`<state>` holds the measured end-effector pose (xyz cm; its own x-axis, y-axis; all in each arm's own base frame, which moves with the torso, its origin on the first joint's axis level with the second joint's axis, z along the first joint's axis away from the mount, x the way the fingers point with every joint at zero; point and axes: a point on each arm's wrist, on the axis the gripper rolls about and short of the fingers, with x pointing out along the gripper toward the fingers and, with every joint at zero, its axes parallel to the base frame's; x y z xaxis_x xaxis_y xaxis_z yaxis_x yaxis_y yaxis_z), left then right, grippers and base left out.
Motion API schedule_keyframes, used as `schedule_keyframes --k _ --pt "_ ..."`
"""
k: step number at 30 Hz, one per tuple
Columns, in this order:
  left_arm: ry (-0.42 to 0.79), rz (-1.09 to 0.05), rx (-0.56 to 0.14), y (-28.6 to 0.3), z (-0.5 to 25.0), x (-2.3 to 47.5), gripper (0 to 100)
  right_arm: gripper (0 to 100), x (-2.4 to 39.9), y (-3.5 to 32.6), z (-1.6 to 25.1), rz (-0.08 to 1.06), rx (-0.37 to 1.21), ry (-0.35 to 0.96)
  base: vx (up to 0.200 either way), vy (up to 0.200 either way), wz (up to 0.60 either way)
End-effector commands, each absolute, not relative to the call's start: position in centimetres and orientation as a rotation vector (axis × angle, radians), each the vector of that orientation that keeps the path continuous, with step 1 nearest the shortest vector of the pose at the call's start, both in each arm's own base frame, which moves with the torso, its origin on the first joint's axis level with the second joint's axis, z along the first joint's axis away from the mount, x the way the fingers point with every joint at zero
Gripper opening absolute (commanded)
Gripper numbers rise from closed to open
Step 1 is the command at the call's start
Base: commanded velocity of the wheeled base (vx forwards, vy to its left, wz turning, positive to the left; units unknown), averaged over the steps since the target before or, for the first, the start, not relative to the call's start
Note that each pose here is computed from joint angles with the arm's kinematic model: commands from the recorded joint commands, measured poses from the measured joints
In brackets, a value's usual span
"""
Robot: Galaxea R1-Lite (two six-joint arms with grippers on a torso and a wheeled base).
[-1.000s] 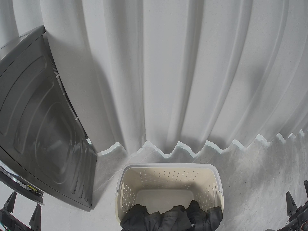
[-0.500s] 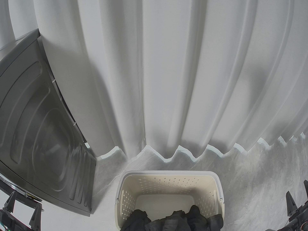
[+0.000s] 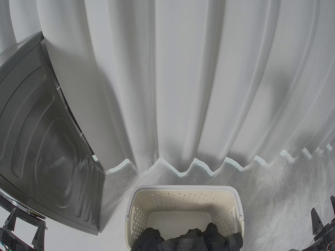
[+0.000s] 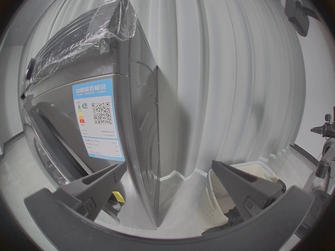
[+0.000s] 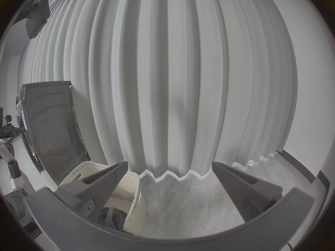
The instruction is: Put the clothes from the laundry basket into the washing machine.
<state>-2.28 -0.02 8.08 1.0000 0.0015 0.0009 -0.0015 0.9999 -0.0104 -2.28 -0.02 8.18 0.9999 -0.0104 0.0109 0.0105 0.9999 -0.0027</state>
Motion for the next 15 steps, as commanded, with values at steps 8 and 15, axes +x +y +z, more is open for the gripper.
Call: schedule_keyframes --k 8,15 --pt "-0.002 0.002 -0.012 -0.02 7.59 -2.29 100 100 -2.28 -0.03 7.66 -0.009 -0.003 -0.011 -0.1 0.0 0.0" --pt "-0.002 0.002 -0.012 -0.02 7.59 -2.29 100 100 -2.28 -0.03 7.66 -0.009 -0.001 -0.011 -0.2 0.0 0.0"
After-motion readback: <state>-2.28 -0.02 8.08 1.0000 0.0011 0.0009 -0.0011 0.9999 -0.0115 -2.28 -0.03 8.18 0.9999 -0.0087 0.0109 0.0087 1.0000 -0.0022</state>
